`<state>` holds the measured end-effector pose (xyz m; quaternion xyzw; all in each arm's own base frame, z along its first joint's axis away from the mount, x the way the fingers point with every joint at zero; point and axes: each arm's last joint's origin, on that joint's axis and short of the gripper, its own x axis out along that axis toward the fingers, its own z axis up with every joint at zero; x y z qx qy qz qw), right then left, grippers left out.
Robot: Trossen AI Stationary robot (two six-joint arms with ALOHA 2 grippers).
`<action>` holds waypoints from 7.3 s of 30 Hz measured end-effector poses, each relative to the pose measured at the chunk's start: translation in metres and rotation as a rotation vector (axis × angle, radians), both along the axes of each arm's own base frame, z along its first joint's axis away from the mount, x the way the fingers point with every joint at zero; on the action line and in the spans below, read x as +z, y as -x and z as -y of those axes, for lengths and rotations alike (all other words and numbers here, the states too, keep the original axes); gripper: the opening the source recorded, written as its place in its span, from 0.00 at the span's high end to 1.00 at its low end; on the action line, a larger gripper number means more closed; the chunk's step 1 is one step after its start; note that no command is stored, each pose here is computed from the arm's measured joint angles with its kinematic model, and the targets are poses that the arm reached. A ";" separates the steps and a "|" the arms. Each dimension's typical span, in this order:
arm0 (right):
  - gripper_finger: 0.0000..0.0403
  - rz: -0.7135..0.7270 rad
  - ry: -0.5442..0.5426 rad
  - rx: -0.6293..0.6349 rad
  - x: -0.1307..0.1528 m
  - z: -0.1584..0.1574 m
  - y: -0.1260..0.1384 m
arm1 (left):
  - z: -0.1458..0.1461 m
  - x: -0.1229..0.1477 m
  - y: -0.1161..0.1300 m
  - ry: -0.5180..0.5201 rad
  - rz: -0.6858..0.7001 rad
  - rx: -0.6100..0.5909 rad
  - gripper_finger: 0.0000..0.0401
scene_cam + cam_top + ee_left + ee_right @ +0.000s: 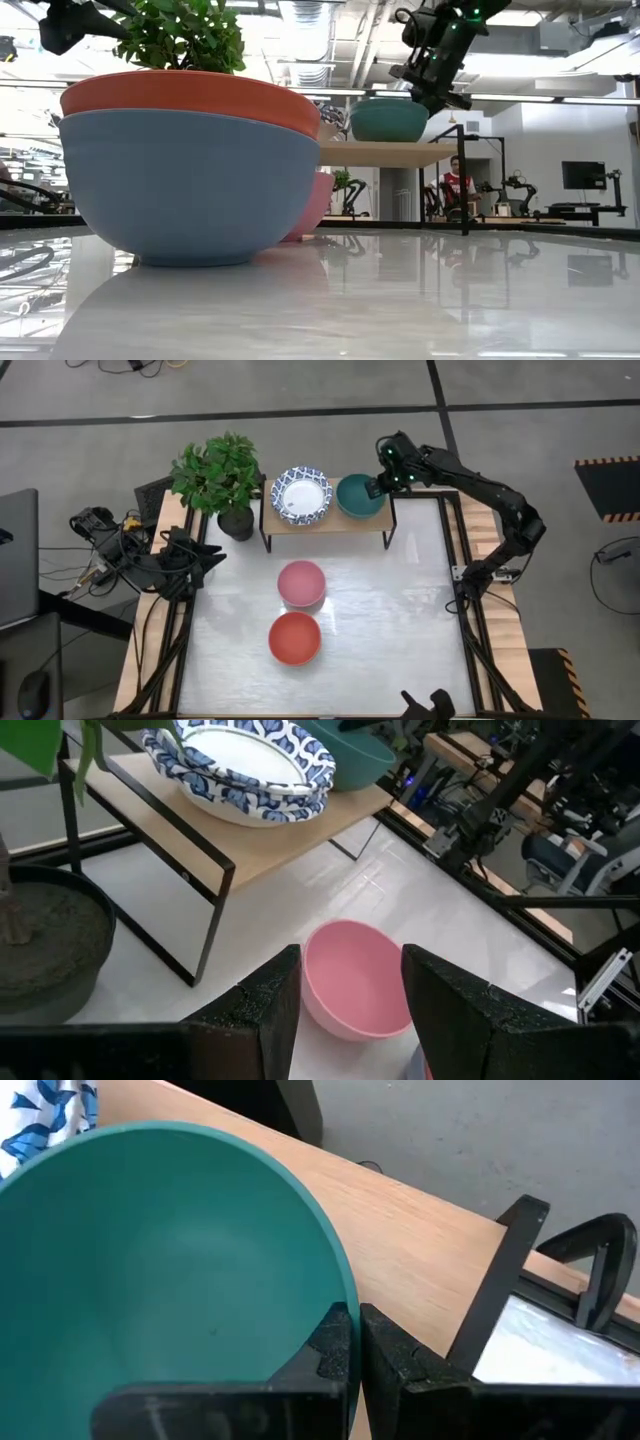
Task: Place and stack bowls onto a shelf
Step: Put the dark green bowl on the shelf, then stack the pink bowl on top of the dark green bowl on the shelf
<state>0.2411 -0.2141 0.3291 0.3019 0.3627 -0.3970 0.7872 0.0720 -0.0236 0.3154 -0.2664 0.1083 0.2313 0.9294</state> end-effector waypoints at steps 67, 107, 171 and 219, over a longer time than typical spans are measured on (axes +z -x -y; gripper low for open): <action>0.44 0.141 -0.169 0.151 -0.057 -0.248 -0.081 | -0.002 -0.012 0.006 -0.069 -0.189 -0.117 0.49; 0.44 0.185 -0.050 0.203 -0.138 -0.249 -0.146 | 0.007 -0.016 -0.003 -0.008 -0.229 -0.127 0.49; 0.96 -0.057 -0.234 0.163 -0.121 -0.245 -0.106 | 0.007 -0.016 -0.007 -0.047 -0.204 -0.047 0.49; 0.44 0.036 -0.279 0.094 -0.167 -0.205 -0.143 | 0.007 -0.017 -0.006 -0.006 -0.212 -0.050 0.49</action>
